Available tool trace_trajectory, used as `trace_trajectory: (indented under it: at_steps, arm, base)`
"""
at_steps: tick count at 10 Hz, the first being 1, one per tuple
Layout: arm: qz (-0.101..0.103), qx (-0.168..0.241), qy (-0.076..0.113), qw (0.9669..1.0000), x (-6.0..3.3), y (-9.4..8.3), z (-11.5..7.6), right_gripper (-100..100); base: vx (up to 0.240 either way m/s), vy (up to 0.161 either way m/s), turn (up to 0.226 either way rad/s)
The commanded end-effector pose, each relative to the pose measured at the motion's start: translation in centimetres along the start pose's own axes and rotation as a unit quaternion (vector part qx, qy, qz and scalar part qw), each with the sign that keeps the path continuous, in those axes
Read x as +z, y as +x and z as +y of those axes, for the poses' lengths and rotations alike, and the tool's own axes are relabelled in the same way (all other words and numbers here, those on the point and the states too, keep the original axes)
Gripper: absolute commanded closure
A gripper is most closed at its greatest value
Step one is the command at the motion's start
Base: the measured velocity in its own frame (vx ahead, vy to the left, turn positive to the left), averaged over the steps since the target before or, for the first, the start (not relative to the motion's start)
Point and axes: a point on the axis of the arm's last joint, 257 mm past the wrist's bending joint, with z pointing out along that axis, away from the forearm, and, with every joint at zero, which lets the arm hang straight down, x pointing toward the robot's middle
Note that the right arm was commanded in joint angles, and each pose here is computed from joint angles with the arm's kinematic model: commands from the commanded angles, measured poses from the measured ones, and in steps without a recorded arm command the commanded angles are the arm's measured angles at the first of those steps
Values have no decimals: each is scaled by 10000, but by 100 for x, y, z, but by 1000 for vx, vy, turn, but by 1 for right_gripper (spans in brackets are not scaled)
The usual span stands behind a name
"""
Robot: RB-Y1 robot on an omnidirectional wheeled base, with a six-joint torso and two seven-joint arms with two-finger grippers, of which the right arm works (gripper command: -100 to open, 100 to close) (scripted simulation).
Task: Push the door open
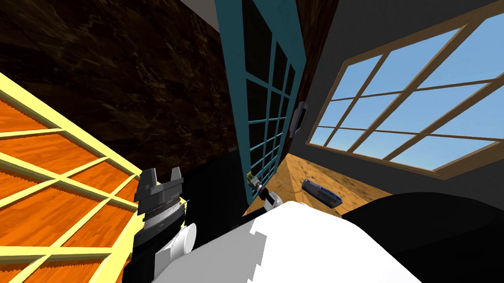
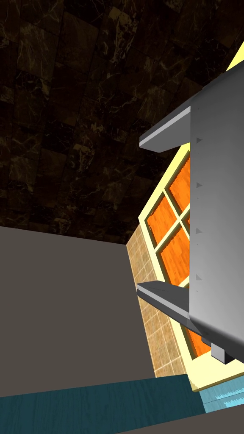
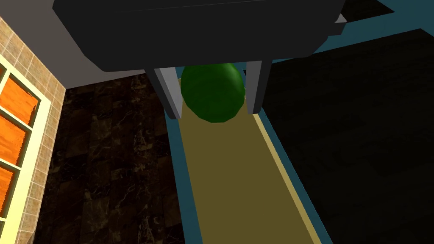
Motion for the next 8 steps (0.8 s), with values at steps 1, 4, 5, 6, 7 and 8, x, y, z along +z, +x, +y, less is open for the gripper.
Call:
trace_trajectory:
  at_steps: [1,4,5,6,7,8]
  arm:
    - [-66,227,37,9997,5,-63,-73,100]
    - [-74,600,49,9982,1,-71,-103,100]
    - [-78,753,56,9971,-2,-75,-119,100]
    - [-78,808,56,9967,-2,-75,-119,100]
    - [-78,808,56,9967,-2,-75,-119,100]
    - [-84,1013,62,9948,-4,-80,-134,100]
  base:
    - [25,18,-12]
    - [34,26,-22]
    - [36,21,-24]
    - [28,20,-22]
    - [16,8,-9]
    - [21,21,-15]
